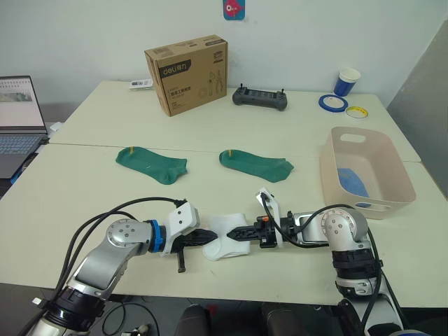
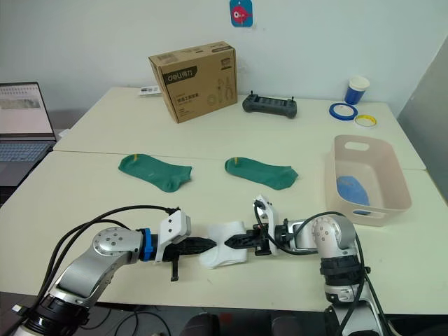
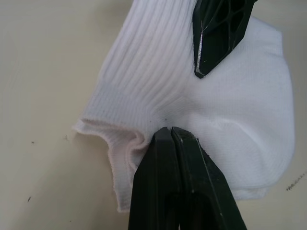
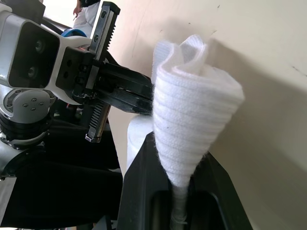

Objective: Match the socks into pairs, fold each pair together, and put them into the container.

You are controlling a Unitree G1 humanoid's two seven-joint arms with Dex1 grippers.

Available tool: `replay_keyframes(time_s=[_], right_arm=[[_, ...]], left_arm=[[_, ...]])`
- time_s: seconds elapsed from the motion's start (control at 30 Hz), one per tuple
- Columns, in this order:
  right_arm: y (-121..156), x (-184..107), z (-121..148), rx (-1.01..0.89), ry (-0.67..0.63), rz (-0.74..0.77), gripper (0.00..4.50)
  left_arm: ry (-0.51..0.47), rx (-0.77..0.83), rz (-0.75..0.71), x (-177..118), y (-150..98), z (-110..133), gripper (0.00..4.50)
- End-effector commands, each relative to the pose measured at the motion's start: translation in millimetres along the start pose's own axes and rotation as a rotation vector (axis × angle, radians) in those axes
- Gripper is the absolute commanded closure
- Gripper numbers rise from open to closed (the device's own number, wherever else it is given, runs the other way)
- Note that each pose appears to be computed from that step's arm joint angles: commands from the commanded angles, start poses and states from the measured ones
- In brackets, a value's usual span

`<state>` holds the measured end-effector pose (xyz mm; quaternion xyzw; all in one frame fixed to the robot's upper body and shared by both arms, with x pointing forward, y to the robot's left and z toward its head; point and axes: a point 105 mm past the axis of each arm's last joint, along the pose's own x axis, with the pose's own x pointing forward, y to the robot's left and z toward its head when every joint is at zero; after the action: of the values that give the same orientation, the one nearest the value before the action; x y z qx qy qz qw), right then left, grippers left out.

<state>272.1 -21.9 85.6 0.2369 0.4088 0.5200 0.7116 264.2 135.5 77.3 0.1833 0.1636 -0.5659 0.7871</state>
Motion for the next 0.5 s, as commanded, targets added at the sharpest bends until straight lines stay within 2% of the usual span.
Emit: replay_keyframes(time_s=[0.03, 0.13, 0.2, 0.5], right_arm=[[6.0, -5.9, 6.7, -0.026, -0.045, 0.028, 4.47], [11.3, -19.4, 17.9, -0.092, -0.117, 0.037, 4.50], [13.3, -27.8, 25.4, -0.122, -0.168, 0.034, 4.50], [20.5, -55.1, 51.5, -0.217, -0.367, -0.023, 4.50]], left_arm=[[-0.045, -0.002, 0.014, -8.6, 1.9, 10.1, 4.50], [-0.155, -0.036, 0.016, -26.7, 1.9, 35.4, 3.90], [-0.194, -0.058, 0.015, -36.0, 0.2, 48.0, 3.31], [-0.224, -0.071, 0.048, -59.8, 0.1, 80.4, 0.31]])
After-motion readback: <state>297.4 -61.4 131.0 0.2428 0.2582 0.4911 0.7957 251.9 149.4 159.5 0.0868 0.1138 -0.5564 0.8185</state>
